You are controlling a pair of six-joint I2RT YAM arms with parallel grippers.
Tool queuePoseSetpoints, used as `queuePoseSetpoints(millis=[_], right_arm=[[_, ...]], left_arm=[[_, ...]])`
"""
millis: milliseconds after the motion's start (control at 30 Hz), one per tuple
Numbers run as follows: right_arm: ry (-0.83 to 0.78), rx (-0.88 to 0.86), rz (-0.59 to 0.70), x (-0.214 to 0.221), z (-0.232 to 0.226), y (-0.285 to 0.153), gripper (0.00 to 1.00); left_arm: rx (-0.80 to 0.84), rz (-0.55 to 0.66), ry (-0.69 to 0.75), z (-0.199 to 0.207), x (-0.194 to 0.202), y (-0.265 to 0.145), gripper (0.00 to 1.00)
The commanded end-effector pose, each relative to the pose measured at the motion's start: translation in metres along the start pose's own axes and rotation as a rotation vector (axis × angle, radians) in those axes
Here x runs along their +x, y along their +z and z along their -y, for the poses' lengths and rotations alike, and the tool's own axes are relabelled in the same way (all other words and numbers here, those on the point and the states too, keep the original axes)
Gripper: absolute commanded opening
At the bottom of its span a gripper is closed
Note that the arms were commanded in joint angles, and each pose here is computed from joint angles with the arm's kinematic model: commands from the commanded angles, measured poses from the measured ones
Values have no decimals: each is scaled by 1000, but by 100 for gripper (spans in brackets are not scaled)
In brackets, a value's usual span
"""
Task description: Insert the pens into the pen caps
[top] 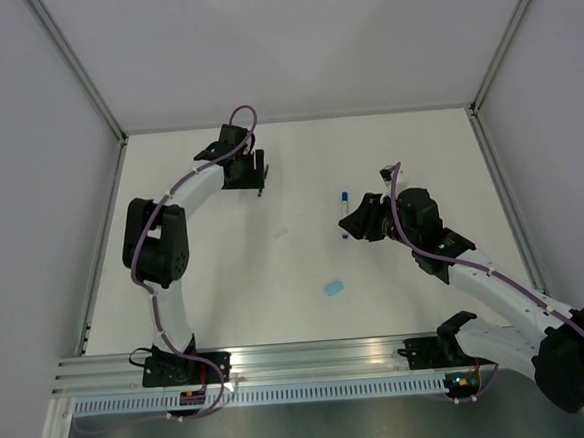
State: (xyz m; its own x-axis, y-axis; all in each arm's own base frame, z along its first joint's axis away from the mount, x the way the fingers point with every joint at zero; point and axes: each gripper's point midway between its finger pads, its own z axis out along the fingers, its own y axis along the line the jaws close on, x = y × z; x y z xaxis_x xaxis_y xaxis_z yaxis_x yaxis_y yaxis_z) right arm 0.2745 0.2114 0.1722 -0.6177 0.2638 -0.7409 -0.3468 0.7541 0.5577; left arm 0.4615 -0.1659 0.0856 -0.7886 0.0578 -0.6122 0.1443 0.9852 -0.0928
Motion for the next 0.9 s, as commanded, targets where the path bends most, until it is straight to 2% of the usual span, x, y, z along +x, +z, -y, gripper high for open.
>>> queuePoseSetpoints(millis=[0, 167, 300, 433, 733, 833, 867], right_arm=[[4, -72, 40, -12, -17, -4, 46], [6, -87, 49, -14, -21, -8, 47], [8, -117, 50, -14, -27, -11, 47], [5, -112, 54, -15, -27, -12, 47], [-5, -105, 54, -16, -25, -12, 47], [-6, -98, 53, -16, -24, -12, 47], [-8, -96, 55, -16, -24, -13, 47]], left_arm=[[30, -21, 87, 6, -13, 14, 75], [-7, -112, 155, -2, 3, 57, 72], [8, -102, 177, 0, 0, 67, 71], [-8, -145, 182, -3, 6, 77, 67], [17, -200, 144, 2, 20, 84, 45], [11, -222, 129, 2, 25, 81, 33], [12, -230, 129, 3, 28, 79, 22]])
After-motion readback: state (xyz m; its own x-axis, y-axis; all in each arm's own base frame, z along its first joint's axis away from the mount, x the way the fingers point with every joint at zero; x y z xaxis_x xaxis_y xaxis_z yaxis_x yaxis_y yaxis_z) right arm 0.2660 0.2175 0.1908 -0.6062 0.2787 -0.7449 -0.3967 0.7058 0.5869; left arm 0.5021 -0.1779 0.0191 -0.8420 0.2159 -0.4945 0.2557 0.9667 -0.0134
